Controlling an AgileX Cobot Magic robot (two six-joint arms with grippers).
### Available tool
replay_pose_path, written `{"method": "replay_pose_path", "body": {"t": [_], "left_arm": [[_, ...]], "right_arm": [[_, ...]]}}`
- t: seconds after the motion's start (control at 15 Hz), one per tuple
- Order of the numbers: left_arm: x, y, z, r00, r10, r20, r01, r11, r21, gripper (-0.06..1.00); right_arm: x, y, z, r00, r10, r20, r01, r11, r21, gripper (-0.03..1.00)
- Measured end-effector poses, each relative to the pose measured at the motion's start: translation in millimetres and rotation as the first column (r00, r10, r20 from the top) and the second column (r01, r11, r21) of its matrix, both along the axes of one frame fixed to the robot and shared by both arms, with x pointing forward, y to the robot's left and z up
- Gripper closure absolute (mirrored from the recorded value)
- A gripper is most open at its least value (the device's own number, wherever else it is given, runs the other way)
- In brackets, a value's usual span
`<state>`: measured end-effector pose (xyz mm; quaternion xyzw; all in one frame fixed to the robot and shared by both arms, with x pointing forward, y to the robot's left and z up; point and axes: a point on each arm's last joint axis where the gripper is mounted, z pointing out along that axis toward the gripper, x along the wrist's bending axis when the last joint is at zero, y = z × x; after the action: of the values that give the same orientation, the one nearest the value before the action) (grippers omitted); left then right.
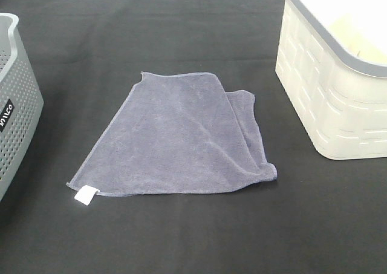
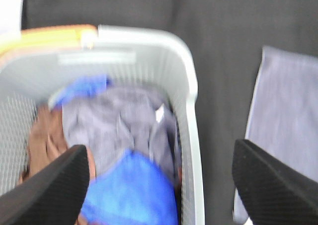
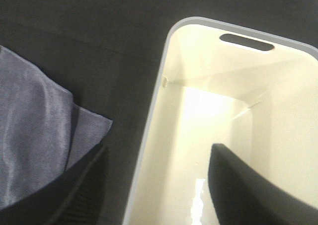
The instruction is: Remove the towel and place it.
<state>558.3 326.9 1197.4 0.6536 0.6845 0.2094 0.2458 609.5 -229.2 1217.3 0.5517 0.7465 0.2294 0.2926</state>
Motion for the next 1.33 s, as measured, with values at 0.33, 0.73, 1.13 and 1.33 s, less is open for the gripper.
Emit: {"method": "replay_pose_path", "body": {"t": [0.33, 0.73, 1.13, 1.33], "left_arm": [[-26, -2, -6, 0.998, 0.037, -0.044, -0.037, 0.999, -0.013, 0.20], [-102, -6, -43, 0.988, 0.064, -0.144, -0.062, 0.998, 0.018, 0.20], [-184, -14, -70, 0.996, 0.085, -0.026, -0.085, 0.996, 0.011, 0.20], [-210, -17, -82, 0.996, 0.085, 0.026, -0.086, 0.996, 0.012, 0.18]], "right_arm": [[-28, -7, -6, 0.999, -0.007, -0.050, 0.007, 1.000, -0.014, 0.37], [-98, -21, -39, 0.979, -0.066, -0.192, 0.068, 0.998, 0.004, 0.37], [-170, -36, -92, 0.970, -0.120, -0.213, 0.133, 0.990, 0.049, 0.31], [-206, -44, -113, 0.972, -0.117, -0.204, 0.130, 0.990, 0.053, 0.27]]}}
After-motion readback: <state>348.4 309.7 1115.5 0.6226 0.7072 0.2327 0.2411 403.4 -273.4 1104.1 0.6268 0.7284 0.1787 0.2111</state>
